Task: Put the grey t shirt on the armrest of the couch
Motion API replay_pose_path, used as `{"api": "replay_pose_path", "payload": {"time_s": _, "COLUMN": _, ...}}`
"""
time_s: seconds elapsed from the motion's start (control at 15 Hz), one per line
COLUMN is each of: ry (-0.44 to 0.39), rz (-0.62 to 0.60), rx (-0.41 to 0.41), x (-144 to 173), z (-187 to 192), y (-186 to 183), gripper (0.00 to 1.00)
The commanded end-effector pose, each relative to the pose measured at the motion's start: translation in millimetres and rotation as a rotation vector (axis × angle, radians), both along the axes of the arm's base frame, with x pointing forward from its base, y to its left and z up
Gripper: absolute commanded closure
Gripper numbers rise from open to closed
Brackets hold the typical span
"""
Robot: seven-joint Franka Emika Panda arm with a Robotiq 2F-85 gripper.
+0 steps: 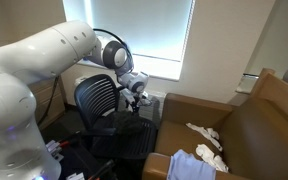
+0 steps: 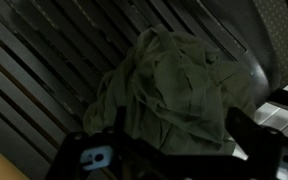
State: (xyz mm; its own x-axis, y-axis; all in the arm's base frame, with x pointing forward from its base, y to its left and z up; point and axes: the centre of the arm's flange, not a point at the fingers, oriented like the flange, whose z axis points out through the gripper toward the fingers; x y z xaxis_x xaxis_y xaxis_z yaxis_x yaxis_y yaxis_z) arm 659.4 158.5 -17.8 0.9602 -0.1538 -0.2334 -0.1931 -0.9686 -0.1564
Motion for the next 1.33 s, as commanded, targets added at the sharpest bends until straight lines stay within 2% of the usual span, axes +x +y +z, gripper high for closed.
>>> {"api": "replay_pose_path", "payload": {"time_s": 0.0, "ry": 0.012, "rz": 0.004, "rx": 0.072, "x": 7, "z": -30, "y": 3, "gripper": 0.00}}
{"api": "replay_pose_path", "payload": {"time_s": 0.33, "ry": 0.043, "rz": 0.103, "rx": 0.102, "x": 11, "z": -67, "y": 13, "gripper": 0.00}}
{"api": "replay_pose_path", "payload": {"time_s": 0.67, "ry": 0.107, "rz": 0.154, "rx": 0.120, "x": 9, "z": -86, "y": 11, "gripper": 0.00}}
{"api": "replay_pose_path", "payload": {"time_s": 0.73, "ry": 0.118, "rz": 0.167, "rx": 0.125, "x": 8, "z": -90, "y": 10, "gripper": 0.25}}
{"api": "replay_pose_path", "payload": {"time_s": 0.8, "ry": 0.129, "rz": 0.173, "rx": 0.127, "x": 9, "z": -91, "y": 11, "gripper": 0.26}}
{"api": "replay_pose_path", "payload": {"time_s": 1.27, "ry": 0.147, "rz": 0.188, "rx": 0.131, "x": 7, "z": -95, "y": 9, "gripper": 0.75}}
